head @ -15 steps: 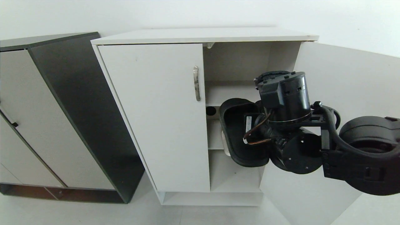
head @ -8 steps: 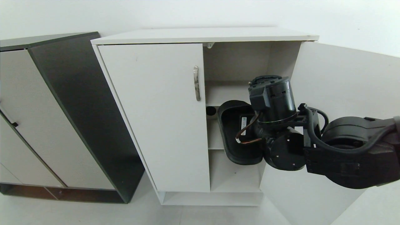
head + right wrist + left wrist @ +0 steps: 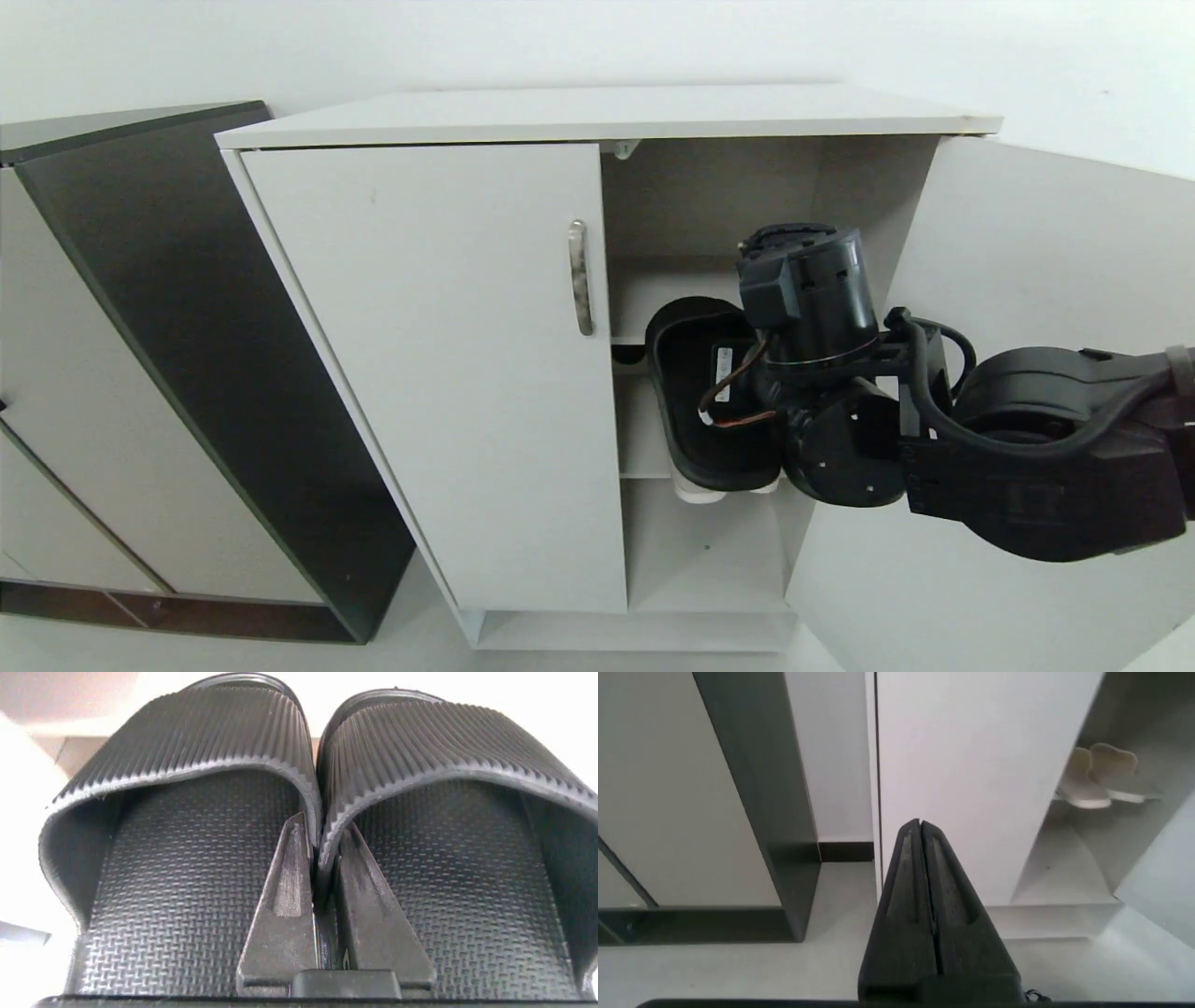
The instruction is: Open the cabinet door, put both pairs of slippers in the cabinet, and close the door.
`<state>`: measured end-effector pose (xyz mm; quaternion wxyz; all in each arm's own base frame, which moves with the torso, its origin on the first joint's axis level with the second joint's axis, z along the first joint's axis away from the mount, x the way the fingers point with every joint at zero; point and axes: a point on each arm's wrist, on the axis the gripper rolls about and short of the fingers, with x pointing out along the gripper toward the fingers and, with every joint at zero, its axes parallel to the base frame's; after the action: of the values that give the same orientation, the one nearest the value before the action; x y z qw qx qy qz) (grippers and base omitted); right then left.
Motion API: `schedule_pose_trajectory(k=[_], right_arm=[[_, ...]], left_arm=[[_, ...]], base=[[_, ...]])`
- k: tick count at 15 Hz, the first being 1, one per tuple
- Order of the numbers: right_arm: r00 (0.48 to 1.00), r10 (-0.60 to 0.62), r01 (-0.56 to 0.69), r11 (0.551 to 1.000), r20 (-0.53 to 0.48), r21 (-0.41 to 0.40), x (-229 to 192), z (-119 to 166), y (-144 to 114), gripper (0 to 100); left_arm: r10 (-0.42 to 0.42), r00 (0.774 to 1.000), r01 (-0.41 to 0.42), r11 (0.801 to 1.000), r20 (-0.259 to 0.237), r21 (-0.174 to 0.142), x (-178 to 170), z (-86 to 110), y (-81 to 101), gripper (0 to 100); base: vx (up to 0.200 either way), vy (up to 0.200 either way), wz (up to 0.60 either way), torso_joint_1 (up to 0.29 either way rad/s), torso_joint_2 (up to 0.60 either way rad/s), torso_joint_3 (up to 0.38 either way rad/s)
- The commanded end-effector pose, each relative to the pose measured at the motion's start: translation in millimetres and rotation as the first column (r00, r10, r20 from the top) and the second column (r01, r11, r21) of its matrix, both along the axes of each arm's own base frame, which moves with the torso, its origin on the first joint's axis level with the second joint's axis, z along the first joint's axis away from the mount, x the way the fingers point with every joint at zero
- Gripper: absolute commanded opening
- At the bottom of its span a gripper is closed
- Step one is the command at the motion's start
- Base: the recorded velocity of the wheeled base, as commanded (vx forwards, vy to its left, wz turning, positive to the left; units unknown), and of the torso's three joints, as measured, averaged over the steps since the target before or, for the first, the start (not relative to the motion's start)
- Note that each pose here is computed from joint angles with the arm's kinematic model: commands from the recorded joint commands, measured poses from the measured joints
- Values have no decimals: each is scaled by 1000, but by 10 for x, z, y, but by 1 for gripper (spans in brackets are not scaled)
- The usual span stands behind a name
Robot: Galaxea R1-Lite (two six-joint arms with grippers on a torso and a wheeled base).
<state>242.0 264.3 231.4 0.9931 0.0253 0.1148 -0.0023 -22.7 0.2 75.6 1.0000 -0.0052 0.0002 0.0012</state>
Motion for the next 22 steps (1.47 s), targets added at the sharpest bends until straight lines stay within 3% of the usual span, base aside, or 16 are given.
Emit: schedule_pose_trajectory(k=[1, 5, 15, 22], right_arm=[[1000, -3, 3, 1000, -1, -2, 7, -5, -3, 0], [1000, -11, 10, 1000, -4, -6, 33, -15, -23, 0], [999, -51, 50, 998, 16, 27, 475, -125, 39, 0], [996, -65, 65, 998, 58, -6, 770, -72, 143, 0]], left_arm=[[-1, 1000, 1, 1000, 0, 0, 0, 0, 0, 0], [1, 1000, -1, 1000, 0, -2, 0, 0, 0, 0], [1, 1000, -1, 1000, 0, -2, 0, 0, 0, 0], [1, 1000, -1, 1000, 0, -2, 0, 0, 0, 0]], base=[[200, 0, 0, 7, -2, 7], [200, 0, 0, 5, 4, 0], [0, 0, 0, 0, 0, 0], [0, 0, 0, 0, 0, 0]])
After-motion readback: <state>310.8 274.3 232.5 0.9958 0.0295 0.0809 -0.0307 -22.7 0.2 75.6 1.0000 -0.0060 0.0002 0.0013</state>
